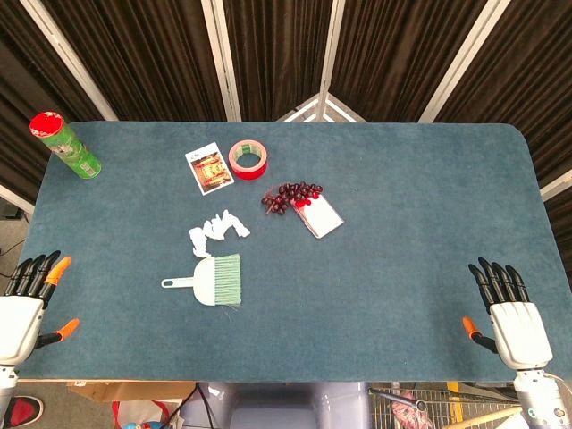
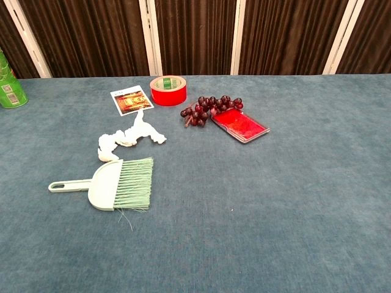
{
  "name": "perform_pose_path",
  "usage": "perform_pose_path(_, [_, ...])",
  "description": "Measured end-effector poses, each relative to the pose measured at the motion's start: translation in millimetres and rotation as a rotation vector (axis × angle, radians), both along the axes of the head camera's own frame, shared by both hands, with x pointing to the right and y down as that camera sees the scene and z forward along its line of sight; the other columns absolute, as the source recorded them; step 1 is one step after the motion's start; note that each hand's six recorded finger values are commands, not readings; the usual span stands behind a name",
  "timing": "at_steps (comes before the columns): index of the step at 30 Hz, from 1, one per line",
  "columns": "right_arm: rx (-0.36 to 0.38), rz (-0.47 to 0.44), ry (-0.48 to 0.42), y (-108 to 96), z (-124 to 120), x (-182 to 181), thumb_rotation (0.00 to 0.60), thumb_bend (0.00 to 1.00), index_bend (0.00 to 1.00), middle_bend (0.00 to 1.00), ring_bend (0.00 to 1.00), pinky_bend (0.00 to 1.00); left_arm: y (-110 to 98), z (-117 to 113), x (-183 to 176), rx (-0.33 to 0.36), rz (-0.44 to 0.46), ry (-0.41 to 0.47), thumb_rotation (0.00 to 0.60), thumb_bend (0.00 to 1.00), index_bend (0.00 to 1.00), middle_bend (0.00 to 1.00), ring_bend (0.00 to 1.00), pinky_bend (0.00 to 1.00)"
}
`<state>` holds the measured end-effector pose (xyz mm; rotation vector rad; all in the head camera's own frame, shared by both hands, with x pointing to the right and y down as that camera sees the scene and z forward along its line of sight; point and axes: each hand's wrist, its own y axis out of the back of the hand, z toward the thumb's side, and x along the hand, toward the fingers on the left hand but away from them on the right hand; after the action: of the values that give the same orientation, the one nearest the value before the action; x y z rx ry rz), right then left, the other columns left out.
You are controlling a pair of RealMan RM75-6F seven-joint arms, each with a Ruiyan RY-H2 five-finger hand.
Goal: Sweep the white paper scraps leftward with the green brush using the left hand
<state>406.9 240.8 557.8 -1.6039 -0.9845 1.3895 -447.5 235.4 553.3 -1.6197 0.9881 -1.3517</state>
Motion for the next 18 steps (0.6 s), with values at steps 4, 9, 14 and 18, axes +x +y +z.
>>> perform_pose_path(4, [-0.004, 0.000, 0.000, 0.3, 0.5, -0.1, 0.600, 0.32, 0.00, 0.00, 0.00, 0.00, 0.2, 0.9, -0.2, -0.006, -0.001, 0.000, 0.600, 0.01, 0.00, 0.00, 0.00, 0.00])
perform_pose_path(9, [-0.008, 0.004, -0.002, 0.4, 0.8, 0.1, 0.600, 0.32, 0.00, 0.00, 0.00, 0.00, 0.2, 2.2, 1.0, -0.014, 0.002, -0.003, 0.600, 0.01, 0.00, 0.00, 0.01, 0.02])
perform_pose_path(14, [-0.012, 0.000, -0.005, 0.5, 1.6, -1.5, 0.600, 0.32, 0.00, 0.00, 0.00, 0.00, -4.6, 5.7, 6.8, -0.017, 0.026, -0.022, 0.600, 0.11, 0.08, 0.60, 0.61, 0.61])
perform_pose_path(18, [-0.020, -0.002, -0.006, 0.5, 2.9, -2.4, 0.600, 0.32, 0.00, 0.00, 0.00, 0.00, -12.4, 11.3, 18.0, -0.026, 0.046, -0.027, 0.600, 0.20, 0.25, 0.94, 0.95, 0.97])
